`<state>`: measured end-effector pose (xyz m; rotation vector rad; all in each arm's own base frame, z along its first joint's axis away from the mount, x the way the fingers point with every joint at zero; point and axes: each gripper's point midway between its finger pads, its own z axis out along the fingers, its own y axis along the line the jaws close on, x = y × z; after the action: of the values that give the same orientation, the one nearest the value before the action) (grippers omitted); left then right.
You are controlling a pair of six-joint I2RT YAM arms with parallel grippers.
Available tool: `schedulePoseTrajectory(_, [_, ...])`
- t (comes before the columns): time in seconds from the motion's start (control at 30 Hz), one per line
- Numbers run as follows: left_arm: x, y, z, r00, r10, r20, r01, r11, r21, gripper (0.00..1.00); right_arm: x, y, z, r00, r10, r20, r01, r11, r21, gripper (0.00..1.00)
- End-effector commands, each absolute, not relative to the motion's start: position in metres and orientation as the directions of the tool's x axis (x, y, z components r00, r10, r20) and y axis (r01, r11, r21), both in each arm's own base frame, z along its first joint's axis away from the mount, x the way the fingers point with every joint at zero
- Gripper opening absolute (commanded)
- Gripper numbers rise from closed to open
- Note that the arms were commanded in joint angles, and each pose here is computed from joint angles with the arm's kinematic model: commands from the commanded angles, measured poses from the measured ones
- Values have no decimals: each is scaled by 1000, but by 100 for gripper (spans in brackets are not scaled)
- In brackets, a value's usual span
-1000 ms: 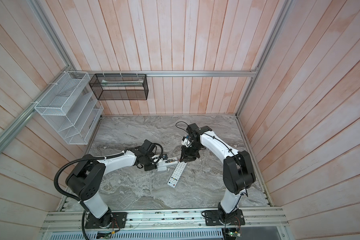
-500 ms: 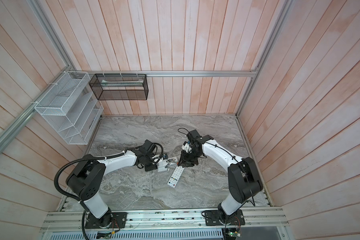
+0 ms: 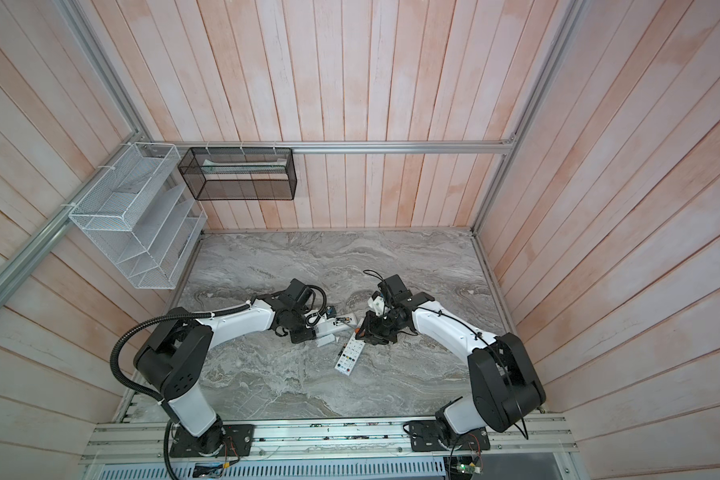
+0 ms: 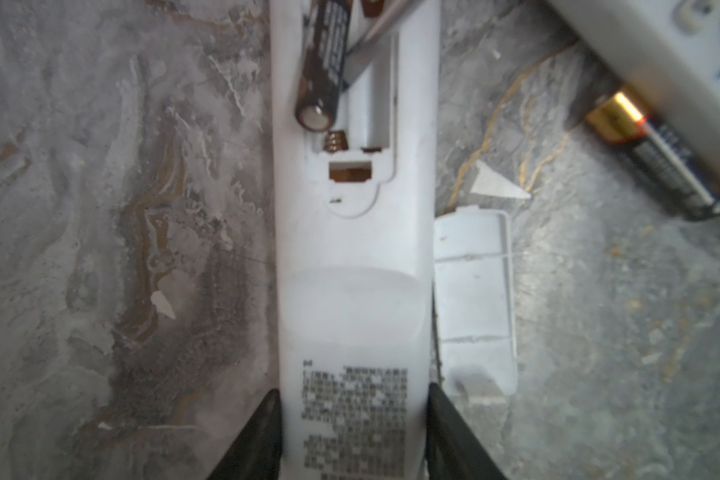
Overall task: Unload the batteries from the remote control
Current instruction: 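Lever the batteries out with the screwdriver while the left gripper holds the remote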
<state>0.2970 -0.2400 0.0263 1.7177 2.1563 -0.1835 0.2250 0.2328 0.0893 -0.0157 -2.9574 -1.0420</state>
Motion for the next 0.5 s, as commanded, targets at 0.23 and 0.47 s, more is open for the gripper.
schedulePoseTrajectory(0.23, [275, -271, 32, -149, 877, -458, 984, 175, 15, 19, 211, 201, 33, -994, 101, -41, 62, 835, 547, 0])
schedulePoseTrajectory(0.47, [276, -272, 34, -149, 875, -460, 985, 173, 9, 19, 223, 197, 44, -989, 109, -104, 35, 840, 542, 0])
